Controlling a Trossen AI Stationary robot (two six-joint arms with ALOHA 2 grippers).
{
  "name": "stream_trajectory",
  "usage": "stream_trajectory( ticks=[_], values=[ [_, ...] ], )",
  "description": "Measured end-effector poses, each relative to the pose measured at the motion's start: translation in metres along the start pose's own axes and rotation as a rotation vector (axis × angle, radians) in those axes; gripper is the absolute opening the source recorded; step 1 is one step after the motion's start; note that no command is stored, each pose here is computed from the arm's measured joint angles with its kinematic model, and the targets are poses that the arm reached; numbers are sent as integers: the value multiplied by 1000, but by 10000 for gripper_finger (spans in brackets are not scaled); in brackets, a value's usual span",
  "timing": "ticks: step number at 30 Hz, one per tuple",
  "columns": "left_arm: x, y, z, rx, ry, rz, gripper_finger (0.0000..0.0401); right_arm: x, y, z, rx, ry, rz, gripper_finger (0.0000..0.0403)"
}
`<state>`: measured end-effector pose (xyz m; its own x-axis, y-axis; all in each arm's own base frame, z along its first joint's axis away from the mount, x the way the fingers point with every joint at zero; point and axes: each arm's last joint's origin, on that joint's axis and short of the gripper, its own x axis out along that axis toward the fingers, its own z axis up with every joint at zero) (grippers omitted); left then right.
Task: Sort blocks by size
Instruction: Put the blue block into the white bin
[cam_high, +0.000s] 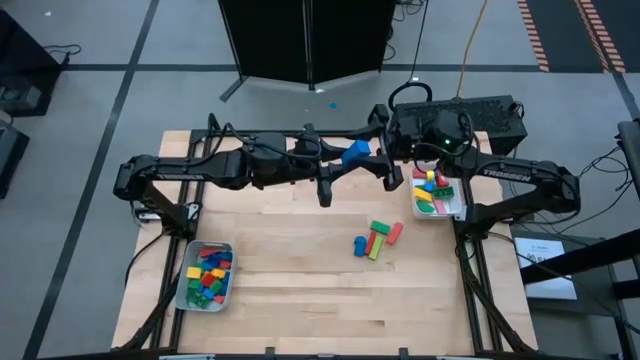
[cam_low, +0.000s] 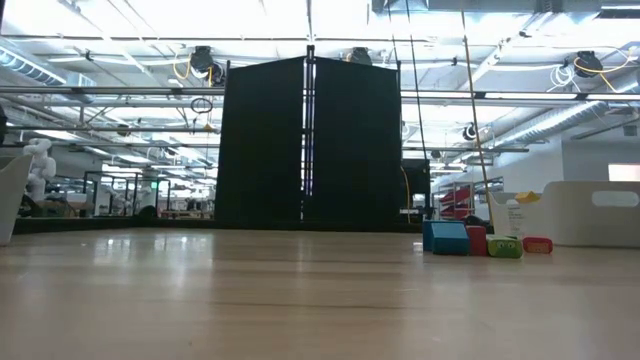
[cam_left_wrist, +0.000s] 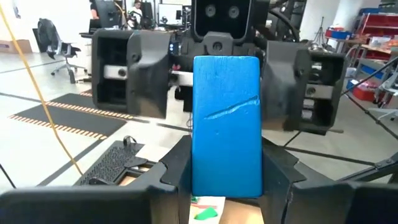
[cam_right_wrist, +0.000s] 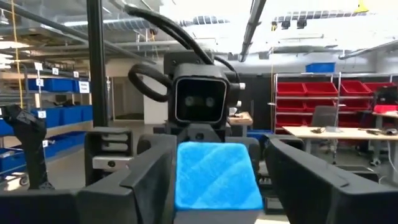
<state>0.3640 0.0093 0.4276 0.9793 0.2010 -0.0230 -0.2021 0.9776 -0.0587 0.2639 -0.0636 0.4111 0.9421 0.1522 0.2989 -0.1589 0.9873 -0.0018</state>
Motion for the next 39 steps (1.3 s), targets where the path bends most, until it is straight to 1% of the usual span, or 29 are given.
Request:
stream_trajectory(
  ticks=[6, 12, 14, 16, 17, 23, 25, 27, 30, 33, 34, 36, 37, 39],
  values=[
    [0, 0, 0, 3, -2, 8, 118, -10, -2, 5, -2, 45, -23, 206],
    [0, 1, 1, 22, -14, 14, 118, -11, -2, 3, 10, 72, -25, 176],
    [0, 2, 1, 22, -14, 15, 118, -11, -2, 3, 6, 72, -27, 154],
    [0, 1, 1, 26, -14, 5, 118, -12, -1, 3, 4, 75, -15, 120],
    [0, 1, 2, 30, -15, 1, 118, -12, -1, 4, -1, 73, -12, 112],
    [0, 1, 2, 27, -20, -1, 118, -15, -1, 7, -19, 67, -21, 112],
    [0, 1, 2, 21, -22, 9, 129, -15, -1, 8, -16, 64, -29, 112],
    [0, 2, 2, 12, -21, 24, 151, -15, -2, 8, -12, 62, -48, 112],
    [0, 5, -1, 4, 17, 86, 194, -21, -4, 12, -30, 62, -165, 112],
    [-2, 6, -11, -4, 111, 185, 233, -37, -7, 24, -79, 61, -346, 112],
    [-3, 7, -15, -3, 144, 221, 243, -44, -8, 27, -91, 79, -424, 112],
    [-4, 10, -21, 5, 201, 281, 259, -63, -10, 30, -101, 164, -608, 112],
    [-5, 12, -24, 4, 224, 302, 264, -73, -10, 29, -95, 228, -713, 112],
    [-6, 14, -29, -13, 272, 330, 268, -95, -13, 19, -43, 385, -950, 112]
  ],
)
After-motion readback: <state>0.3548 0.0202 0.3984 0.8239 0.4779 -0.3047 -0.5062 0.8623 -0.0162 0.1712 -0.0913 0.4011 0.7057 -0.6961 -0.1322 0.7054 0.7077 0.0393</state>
